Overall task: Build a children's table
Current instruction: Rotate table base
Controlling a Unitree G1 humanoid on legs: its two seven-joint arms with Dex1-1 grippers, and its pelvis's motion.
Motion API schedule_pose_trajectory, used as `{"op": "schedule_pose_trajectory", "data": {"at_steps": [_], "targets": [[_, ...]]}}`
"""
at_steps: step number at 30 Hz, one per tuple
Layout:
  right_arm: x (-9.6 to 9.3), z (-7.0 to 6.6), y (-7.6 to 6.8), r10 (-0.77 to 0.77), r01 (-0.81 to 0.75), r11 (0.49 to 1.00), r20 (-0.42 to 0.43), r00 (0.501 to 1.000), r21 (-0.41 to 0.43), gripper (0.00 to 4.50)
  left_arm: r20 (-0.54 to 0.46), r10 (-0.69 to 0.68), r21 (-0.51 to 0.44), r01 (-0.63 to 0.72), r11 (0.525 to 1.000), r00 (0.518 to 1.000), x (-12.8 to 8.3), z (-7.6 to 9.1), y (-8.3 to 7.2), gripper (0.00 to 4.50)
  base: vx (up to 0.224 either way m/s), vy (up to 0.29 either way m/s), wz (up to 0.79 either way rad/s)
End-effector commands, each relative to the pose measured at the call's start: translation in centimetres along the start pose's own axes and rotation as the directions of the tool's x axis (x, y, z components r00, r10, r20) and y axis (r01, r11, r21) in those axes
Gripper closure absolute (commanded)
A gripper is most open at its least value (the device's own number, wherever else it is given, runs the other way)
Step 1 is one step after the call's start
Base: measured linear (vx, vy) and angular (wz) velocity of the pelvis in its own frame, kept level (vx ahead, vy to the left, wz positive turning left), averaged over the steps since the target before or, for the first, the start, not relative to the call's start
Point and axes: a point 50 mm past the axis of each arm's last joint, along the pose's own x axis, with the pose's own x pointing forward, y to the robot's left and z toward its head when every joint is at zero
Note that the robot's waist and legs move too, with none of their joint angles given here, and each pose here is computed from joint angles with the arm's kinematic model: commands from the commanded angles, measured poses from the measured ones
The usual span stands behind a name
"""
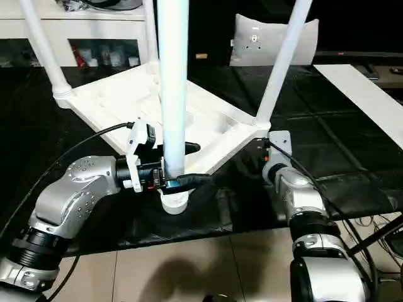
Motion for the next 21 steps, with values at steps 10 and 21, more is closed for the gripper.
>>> {"op": "schedule_pose_trajectory", "data": {"at_steps": [10, 21], "targets": [[1.0, -1.4, 4.3, 0.227, -0.233, 0.971, -0.111, 0.968, -0.05, 0.0, 0.026, -0.194, 0.034, 0.193, 0.981, 0.981, 3.3, 1.3, -3.0, 0.0, 0.0, 0.0, 0.0], [0.7, -1.0, 5.7, 0.38, -0.378, 0.925, -0.076, 0.922, 0.04, 0.0, 0.079, -0.054, 0.054, 0.05, 0.997, 0.995, 7.6, 2.7, -1.8, 0.0, 0.0, 0.0, 0.0]]}}
